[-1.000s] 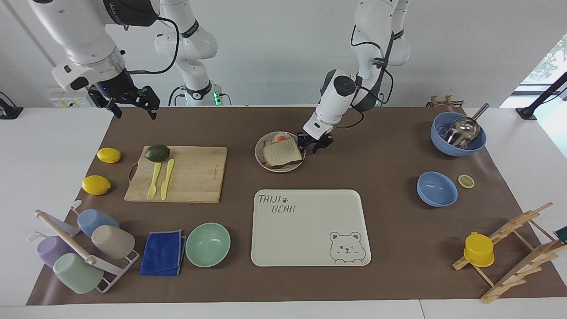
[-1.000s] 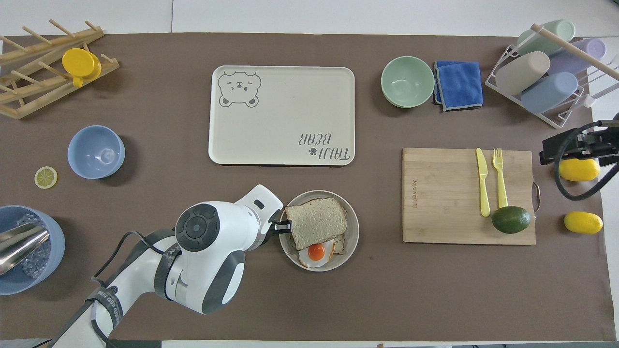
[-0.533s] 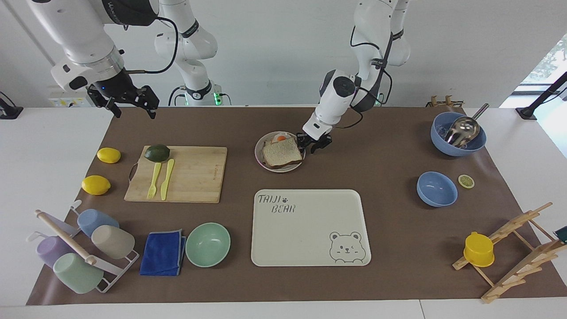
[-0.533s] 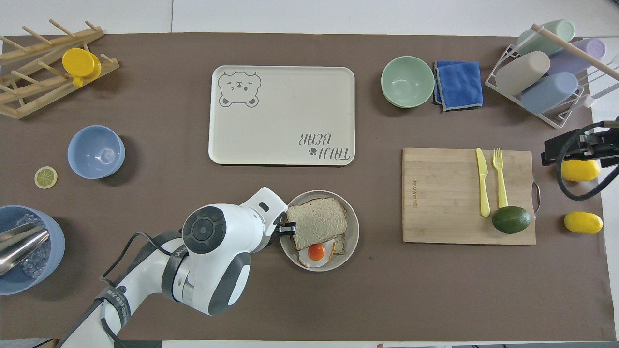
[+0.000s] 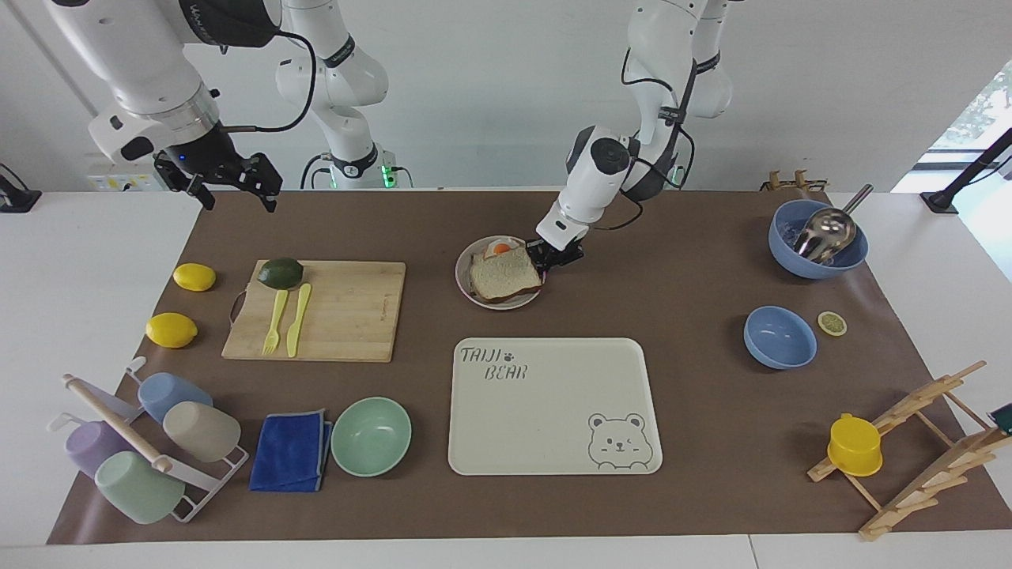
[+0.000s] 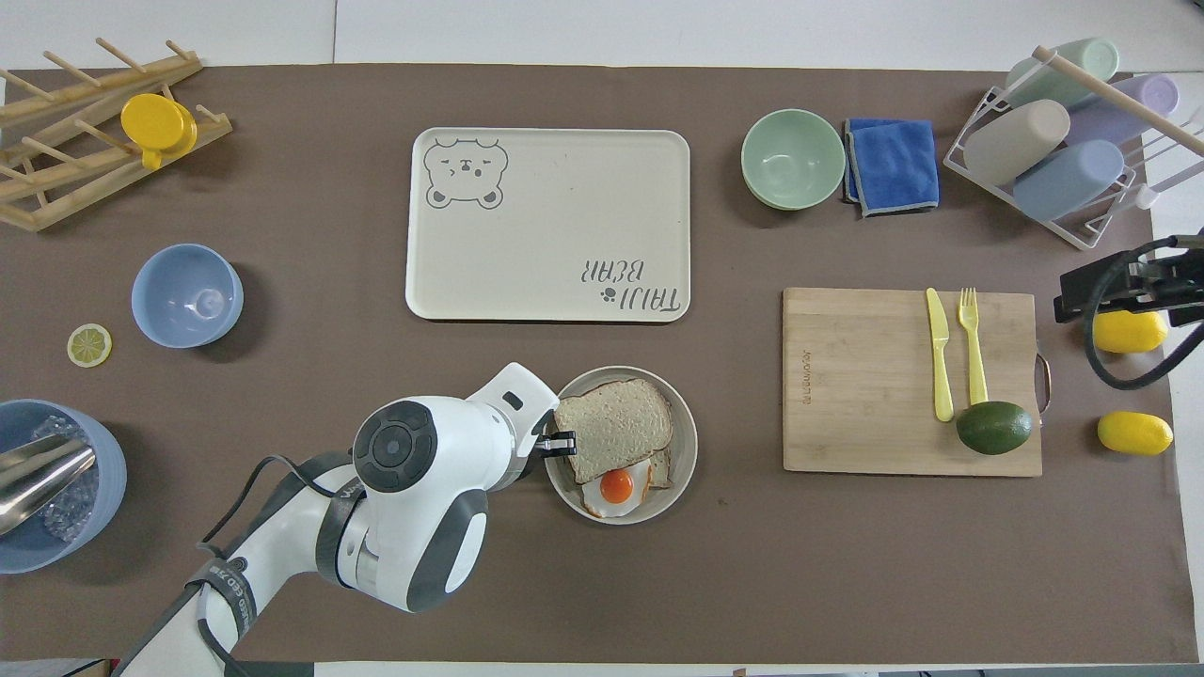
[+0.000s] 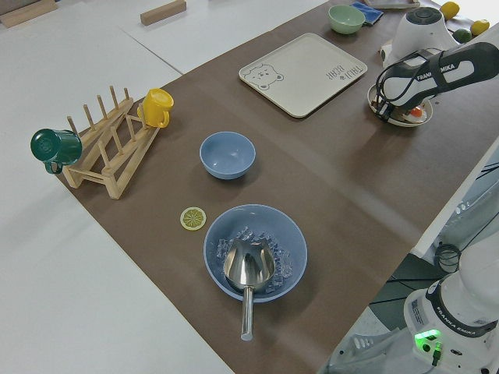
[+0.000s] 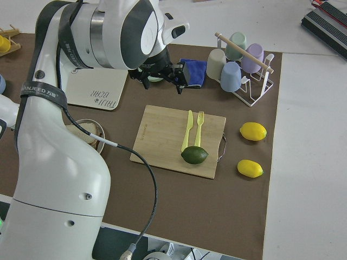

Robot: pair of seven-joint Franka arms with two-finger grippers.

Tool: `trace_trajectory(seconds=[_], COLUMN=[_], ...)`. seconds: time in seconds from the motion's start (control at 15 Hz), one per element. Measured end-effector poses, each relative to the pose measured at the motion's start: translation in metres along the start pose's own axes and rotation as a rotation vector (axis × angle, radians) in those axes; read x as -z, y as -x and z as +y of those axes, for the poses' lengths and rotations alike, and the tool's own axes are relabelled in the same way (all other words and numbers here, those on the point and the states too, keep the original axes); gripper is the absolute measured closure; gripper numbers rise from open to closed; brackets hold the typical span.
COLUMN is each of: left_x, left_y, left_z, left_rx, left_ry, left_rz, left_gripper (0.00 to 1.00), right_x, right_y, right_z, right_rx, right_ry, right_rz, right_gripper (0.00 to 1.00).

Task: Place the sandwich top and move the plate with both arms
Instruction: 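Move the left gripper to the white plate's rim and grasp it, then slide the white plate with the left gripper onto the bear tray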

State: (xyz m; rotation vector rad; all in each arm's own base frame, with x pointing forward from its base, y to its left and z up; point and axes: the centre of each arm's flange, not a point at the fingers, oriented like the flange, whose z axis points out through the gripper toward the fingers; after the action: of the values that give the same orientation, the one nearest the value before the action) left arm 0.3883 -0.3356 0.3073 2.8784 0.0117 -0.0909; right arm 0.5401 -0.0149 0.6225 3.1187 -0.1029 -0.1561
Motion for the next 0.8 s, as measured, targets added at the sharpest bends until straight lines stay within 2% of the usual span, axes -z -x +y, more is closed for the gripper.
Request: trace_trajectory(seconds=[0.33, 0.6, 0.8], left_x=[0.016, 0.076, 0.119], left_y=[-0.018, -0.055, -0.083], left_z=[-0.01, -0.032, -0.038], left_rx=[0.016, 0.03, 0.074], left_ry=[0.01, 0.039, 0.093], left_rz=[-0.02, -0.051, -0.016], left_gripper=[0.96, 0.96, 0.96], right_x=[0.0, 0.0, 0.001], right_y=[0.0, 0.0, 0.0], right_z=[0.007, 0.01, 0.006], right_rx=[-0.013, -0.018, -0.012], right_ry=[-0.001, -0.002, -0.001], right_rz=[0.0, 0.001, 0.0], right_gripper=[0.0, 0.0, 0.0])
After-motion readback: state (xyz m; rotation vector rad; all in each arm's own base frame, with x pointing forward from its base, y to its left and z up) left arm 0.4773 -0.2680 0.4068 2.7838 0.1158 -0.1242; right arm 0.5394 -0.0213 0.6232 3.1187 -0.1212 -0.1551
